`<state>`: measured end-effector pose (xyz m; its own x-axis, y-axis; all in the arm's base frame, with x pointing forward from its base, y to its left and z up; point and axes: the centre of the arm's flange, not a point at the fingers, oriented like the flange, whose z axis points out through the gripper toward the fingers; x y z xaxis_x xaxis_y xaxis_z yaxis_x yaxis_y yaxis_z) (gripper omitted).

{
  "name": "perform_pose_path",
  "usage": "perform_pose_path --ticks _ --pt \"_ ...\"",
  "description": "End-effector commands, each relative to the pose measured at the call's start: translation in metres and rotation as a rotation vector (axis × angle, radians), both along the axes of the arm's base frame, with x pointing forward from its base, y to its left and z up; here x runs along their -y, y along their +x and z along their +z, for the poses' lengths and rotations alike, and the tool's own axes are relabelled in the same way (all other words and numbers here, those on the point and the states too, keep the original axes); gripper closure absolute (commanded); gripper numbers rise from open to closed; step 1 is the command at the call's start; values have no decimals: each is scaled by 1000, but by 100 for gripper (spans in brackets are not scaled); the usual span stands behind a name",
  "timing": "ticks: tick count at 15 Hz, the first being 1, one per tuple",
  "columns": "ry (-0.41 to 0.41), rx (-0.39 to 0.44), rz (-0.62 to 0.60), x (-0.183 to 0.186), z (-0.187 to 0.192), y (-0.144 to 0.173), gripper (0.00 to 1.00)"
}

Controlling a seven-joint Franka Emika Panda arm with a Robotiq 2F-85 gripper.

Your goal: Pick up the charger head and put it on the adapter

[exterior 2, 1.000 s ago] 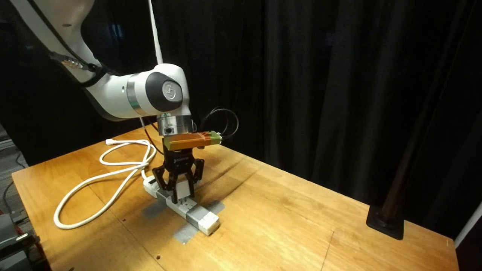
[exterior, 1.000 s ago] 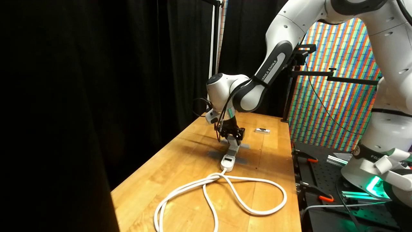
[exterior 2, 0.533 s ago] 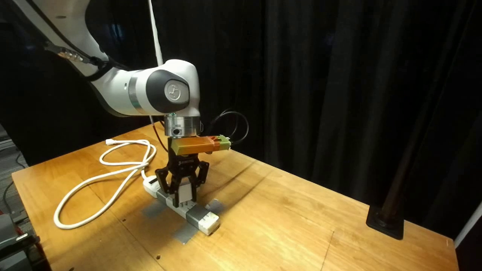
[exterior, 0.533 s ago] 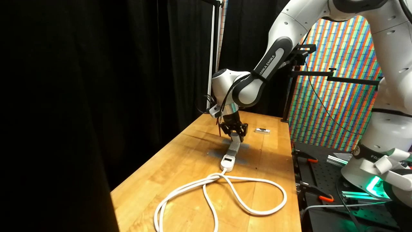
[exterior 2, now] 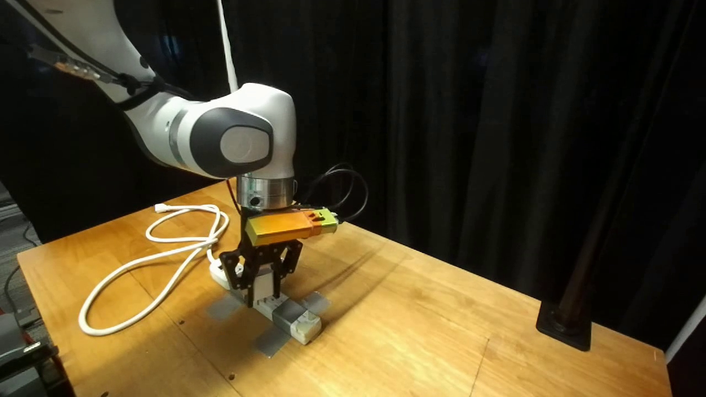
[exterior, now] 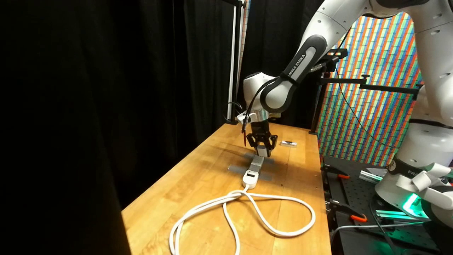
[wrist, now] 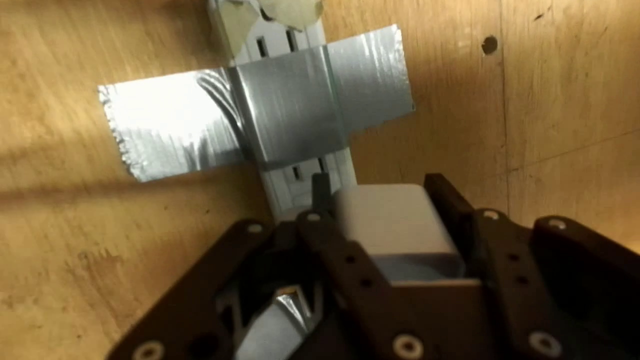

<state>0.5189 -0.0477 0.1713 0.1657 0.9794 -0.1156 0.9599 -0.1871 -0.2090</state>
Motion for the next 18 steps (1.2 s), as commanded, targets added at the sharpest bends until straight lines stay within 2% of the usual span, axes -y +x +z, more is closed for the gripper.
perform_pose_path --ticks 1,7,11,18 --pt "84 65 14 -2 20 -15 77" --pt "57 122 -7 -11 15 -9 77" --pt "68 146 -27 -14 12 -8 77" --pt "83 140 -29 -8 4 -3 77"
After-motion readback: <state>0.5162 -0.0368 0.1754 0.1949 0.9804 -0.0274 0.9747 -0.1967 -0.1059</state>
